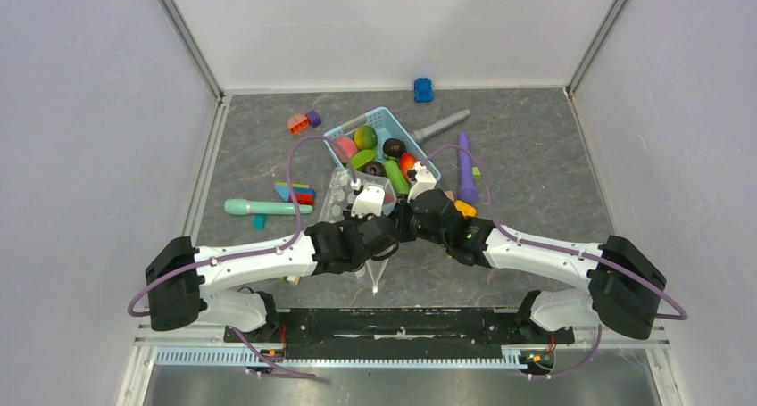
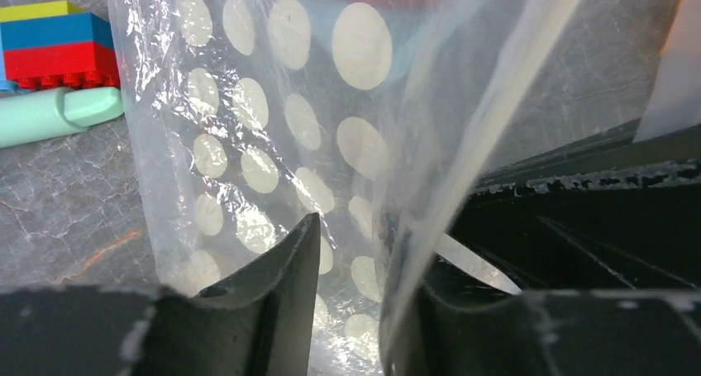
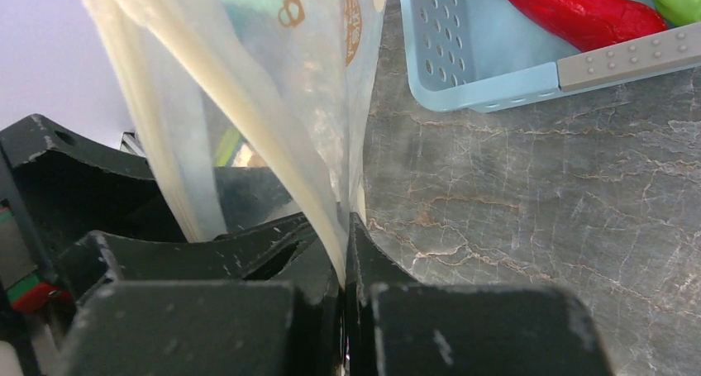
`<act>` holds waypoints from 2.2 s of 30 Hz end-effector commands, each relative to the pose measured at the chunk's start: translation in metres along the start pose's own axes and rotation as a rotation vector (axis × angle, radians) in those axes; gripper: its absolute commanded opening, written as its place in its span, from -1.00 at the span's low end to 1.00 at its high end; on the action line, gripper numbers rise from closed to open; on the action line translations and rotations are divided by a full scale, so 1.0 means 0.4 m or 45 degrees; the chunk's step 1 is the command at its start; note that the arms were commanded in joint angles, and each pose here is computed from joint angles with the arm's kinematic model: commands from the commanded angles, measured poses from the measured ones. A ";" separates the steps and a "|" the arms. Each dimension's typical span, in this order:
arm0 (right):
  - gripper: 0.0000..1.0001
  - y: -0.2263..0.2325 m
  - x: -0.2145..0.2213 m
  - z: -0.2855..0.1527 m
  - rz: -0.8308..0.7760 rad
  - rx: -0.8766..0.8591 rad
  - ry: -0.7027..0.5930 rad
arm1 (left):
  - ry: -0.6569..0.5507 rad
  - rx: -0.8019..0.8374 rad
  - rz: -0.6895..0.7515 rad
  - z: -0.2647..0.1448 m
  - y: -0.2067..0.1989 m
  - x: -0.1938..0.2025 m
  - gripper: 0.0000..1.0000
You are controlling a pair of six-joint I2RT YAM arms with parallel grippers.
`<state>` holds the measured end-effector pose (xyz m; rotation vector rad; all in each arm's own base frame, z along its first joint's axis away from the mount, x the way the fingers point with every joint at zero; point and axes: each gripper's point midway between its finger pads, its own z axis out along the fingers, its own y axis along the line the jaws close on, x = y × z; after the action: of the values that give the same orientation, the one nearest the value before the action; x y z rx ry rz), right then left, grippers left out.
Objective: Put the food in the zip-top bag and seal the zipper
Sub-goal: Open the zipper of the food storage bag at the center of the board.
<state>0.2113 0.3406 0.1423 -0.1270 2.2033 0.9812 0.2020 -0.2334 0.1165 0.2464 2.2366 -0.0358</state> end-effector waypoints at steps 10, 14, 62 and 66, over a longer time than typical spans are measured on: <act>-1.00 -0.035 -0.024 0.009 -0.185 0.098 -0.002 | -0.140 -0.108 0.044 -0.119 0.111 -0.134 -0.96; -1.00 -0.101 -0.035 -0.001 -0.300 0.263 -0.010 | -0.183 -0.234 0.068 -0.161 0.188 -0.166 -0.96; 0.96 0.011 -0.293 -0.145 -0.660 -0.096 -0.328 | -0.144 -0.217 -0.182 -0.103 0.252 -0.200 -0.96; 0.96 -0.109 -0.307 -0.069 -0.566 0.080 -0.218 | -0.117 -0.103 -0.203 -0.079 0.228 -0.199 -0.96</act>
<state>0.2728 0.2852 0.2579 -0.5491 1.7200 0.7639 0.2352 -0.1351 0.2002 -0.0339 2.1580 0.1080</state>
